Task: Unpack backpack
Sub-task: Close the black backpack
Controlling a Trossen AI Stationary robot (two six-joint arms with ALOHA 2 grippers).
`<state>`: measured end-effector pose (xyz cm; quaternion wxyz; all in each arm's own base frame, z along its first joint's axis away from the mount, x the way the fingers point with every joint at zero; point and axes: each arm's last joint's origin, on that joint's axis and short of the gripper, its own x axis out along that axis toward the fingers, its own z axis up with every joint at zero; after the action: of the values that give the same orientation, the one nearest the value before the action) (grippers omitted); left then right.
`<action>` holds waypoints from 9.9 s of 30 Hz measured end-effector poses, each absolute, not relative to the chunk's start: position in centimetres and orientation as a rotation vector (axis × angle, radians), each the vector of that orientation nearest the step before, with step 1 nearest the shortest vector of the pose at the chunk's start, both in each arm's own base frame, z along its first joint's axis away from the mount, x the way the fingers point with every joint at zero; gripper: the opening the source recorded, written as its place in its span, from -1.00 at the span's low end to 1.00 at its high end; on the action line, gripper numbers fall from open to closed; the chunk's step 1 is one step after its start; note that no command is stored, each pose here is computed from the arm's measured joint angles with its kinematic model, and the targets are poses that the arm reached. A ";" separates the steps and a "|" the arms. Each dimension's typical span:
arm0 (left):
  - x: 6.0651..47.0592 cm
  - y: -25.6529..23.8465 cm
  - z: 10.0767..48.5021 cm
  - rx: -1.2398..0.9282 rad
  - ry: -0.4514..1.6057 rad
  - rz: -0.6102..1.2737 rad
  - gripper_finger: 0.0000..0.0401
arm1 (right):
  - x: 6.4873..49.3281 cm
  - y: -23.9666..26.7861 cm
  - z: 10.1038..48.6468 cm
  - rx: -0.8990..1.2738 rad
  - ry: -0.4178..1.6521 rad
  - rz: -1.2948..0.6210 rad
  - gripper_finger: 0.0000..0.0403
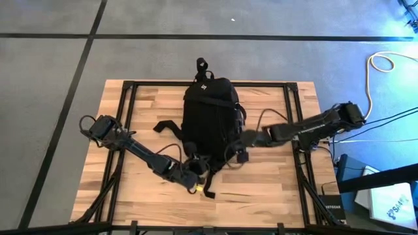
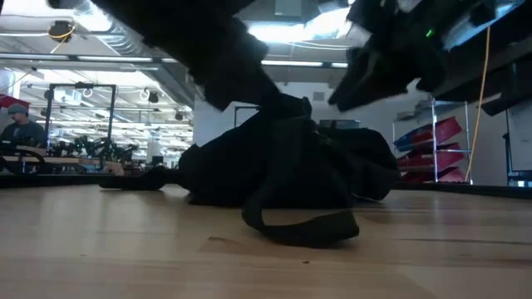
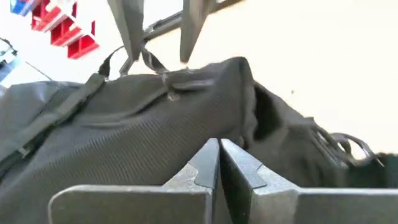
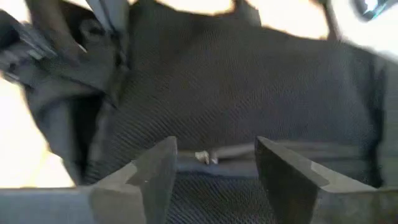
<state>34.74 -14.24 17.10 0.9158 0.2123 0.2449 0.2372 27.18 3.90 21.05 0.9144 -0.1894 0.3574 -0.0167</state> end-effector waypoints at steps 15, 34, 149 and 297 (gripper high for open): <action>37.6 -9.3 17.3 0.338 0.487 0.406 -1.00 | 29.0 1.2 17.9 -0.316 0.821 0.078 -0.17; 38.8 -6.9 16.5 0.321 0.502 0.260 -1.00 | 29.1 1.2 18.0 -0.323 0.836 0.056 -0.98; 38.4 -9.4 12.0 -0.038 0.444 0.317 0.78 | 30.4 -1.2 20.1 -0.284 0.884 0.042 -1.00; 36.9 -19.5 16.5 0.651 0.556 0.342 -1.00 | 32.1 2.1 21.1 0.424 0.887 0.168 0.72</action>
<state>36.95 -19.49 16.49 0.8955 0.3143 0.2685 0.1652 32.09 2.12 21.09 0.8783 0.2033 0.4252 0.0806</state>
